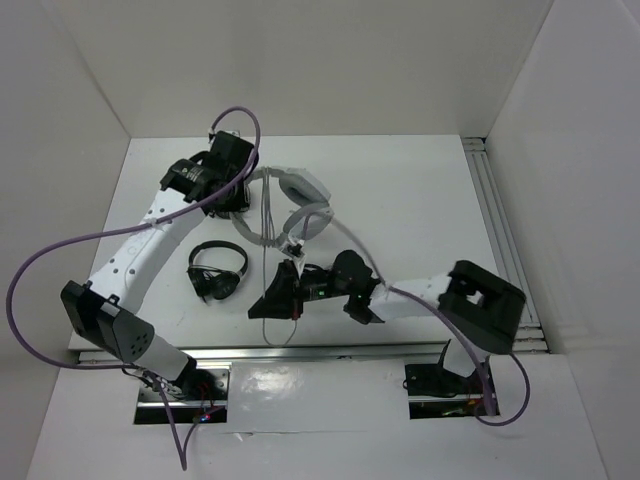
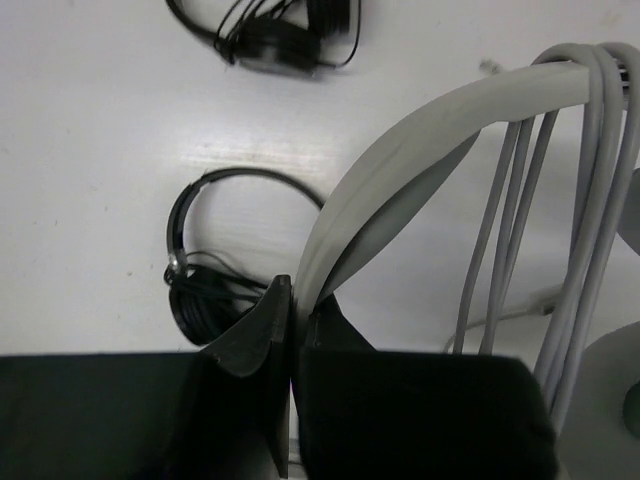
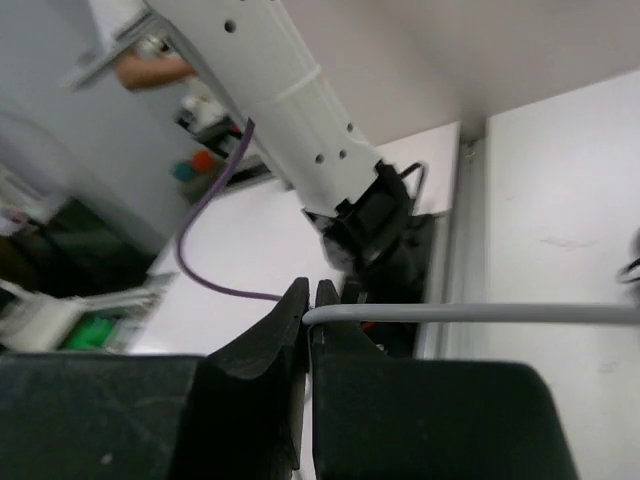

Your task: Wrap the headphones

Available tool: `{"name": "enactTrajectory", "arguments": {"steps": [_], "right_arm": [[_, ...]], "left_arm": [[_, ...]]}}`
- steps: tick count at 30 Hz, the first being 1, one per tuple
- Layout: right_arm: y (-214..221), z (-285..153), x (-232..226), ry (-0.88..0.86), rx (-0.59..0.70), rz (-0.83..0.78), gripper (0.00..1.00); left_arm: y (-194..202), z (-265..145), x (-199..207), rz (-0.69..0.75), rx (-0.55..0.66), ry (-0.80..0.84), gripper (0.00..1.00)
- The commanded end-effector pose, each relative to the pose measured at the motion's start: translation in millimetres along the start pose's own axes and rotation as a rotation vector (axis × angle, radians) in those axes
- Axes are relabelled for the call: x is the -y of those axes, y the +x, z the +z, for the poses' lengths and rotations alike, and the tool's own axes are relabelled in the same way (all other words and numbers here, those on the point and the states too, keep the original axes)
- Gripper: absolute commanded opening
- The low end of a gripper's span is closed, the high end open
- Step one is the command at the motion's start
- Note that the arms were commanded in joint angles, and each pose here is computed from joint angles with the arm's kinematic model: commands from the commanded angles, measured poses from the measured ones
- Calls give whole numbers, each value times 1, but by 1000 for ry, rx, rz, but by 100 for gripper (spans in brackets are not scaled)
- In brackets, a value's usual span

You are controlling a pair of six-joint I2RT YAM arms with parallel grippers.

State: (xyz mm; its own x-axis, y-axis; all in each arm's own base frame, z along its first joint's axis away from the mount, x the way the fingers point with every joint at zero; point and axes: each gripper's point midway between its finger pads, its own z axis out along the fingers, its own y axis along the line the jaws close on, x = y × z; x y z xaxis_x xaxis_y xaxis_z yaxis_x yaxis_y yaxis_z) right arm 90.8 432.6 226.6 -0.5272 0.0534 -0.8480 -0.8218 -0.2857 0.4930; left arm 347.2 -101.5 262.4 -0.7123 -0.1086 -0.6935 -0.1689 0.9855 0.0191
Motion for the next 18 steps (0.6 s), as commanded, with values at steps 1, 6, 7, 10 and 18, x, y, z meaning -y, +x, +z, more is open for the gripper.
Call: {"name": "enactTrajectory", "arguments": {"steps": [1, 6, 7, 10, 18], "right_arm": [[-34, 7, -45, -63, -54, -297, 0], [-68, 1, -64, 181, -144, -496, 0], [-83, -9, -47, 350, -147, -523, 0], [-119, -37, -37, 617, -122, -652, 0], [-191, -81, -15, 1031, -239, -866, 1]], "left_arm": [[-55, -7, -12, -184, 266, -23, 0], [-18, 24, -31, -35, 173, -142, 0], [-10, 25, -30, -13, 150, -144, 0], [15, 25, -19, 47, 100, -101, 0], [61, 27, -13, 188, 31, -176, 0]]}}
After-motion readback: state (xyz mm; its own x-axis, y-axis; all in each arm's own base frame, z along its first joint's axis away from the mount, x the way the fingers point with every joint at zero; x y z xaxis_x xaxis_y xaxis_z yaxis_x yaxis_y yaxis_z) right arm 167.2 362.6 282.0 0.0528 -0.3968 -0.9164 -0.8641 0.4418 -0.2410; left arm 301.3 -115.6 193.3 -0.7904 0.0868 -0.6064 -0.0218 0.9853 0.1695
